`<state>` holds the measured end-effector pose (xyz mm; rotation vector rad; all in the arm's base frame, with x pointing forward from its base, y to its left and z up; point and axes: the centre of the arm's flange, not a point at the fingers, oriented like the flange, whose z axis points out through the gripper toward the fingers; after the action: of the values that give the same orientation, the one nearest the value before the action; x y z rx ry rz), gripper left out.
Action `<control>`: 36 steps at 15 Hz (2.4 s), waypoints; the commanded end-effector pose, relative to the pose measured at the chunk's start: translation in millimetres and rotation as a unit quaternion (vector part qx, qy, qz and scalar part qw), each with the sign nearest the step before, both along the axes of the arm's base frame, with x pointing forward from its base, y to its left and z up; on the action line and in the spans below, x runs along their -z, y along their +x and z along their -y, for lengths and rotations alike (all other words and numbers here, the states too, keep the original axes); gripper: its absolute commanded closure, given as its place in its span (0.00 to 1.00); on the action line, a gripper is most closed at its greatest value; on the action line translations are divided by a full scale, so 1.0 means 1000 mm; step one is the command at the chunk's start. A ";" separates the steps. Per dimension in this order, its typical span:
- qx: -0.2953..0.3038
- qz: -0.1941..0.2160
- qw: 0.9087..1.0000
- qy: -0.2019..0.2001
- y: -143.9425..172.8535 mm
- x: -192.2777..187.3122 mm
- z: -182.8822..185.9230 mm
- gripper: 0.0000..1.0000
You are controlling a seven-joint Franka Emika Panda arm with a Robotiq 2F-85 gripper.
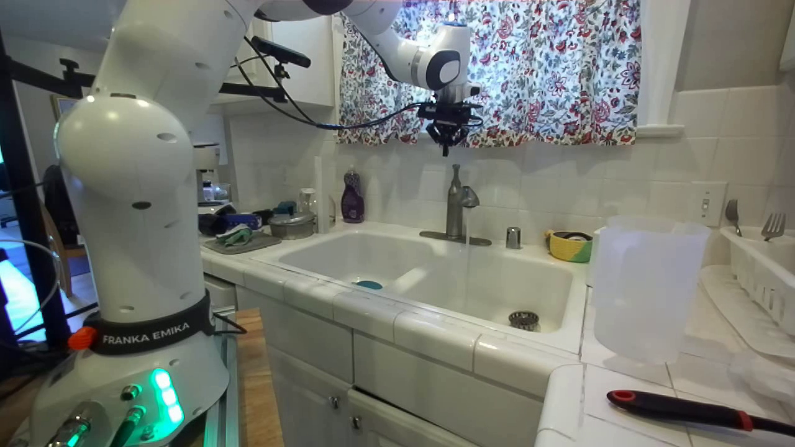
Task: Push the faucet handle downwards.
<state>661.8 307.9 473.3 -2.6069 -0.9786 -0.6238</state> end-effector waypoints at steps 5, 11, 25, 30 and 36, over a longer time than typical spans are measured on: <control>0.002 0.006 1.000 0.009 0.012 0.006 -0.002 1.00; 0.005 0.027 0.999 0.019 0.021 0.014 -0.009 1.00; 0.019 0.060 0.998 0.015 0.033 0.034 -0.008 1.00; 0.018 0.059 0.998 0.000 0.034 0.036 -0.005 1.00; 0.014 0.041 0.999 -0.031 0.036 0.044 0.001 1.00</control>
<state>688.2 306.1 436.5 -2.6306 -0.9912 -0.7790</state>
